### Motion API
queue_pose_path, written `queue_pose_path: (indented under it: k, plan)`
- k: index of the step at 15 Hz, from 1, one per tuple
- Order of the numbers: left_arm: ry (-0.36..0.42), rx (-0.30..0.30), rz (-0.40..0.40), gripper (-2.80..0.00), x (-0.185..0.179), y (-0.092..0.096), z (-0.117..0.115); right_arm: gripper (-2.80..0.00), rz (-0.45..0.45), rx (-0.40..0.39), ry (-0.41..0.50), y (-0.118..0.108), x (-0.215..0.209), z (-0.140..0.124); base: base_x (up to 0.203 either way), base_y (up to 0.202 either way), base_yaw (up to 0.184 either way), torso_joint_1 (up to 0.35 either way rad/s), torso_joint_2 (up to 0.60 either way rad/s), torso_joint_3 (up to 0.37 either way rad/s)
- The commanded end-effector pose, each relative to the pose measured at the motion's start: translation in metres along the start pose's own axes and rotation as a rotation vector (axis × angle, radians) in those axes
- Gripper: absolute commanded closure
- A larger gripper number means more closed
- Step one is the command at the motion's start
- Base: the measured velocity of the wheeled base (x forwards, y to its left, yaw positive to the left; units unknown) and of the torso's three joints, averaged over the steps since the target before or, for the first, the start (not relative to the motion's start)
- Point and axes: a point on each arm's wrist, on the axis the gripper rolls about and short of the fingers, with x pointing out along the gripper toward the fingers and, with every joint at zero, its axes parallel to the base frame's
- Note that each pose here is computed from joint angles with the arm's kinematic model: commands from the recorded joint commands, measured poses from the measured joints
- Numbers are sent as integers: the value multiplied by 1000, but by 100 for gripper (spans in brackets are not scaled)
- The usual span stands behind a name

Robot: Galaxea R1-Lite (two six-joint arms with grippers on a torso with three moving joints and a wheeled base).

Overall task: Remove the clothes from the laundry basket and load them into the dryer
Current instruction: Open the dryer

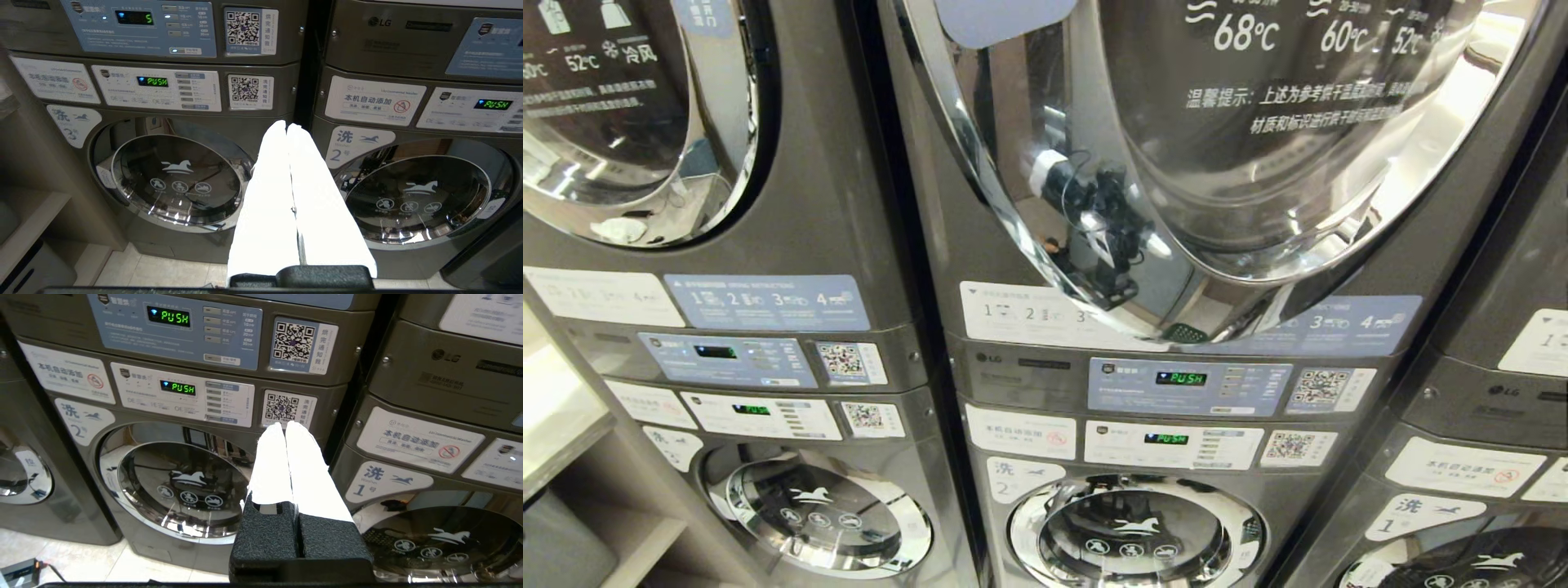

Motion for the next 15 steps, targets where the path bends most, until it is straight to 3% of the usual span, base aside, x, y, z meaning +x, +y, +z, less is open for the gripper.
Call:
queue_pose_path:
  k: [1, 7, 12, 13, 15]
  plan:
    - [-1, -1, 0, 0, 0, 0, 0, 0, 0, 1, -1, 0, 0, 0, -183, 0, 2, -12, -2, 2]
    - [-1, -1, 0, 0, 0, 0, 0, 0, 0, 14, -1, 0, 0, 0, -192, 0, 1, -5, 5, 2]
    - [4, 11, -1, 0, -1, 0, 0, 0, -2, 19, -1, 0, 0, 0, -19, 0, 0, 0, -2, 0]
    - [-15, 10, -6, 0, -2, 0, 5, 0, -1, 21, -1, 0, 0, 0, 0, 0, 0, 0, 0, 0]
    - [-58, 8, -21, 0, -5, 0, 40, 0, 0, 30, -3, 0, 0, 0, 0, 0, 0, 0, 0, 0]
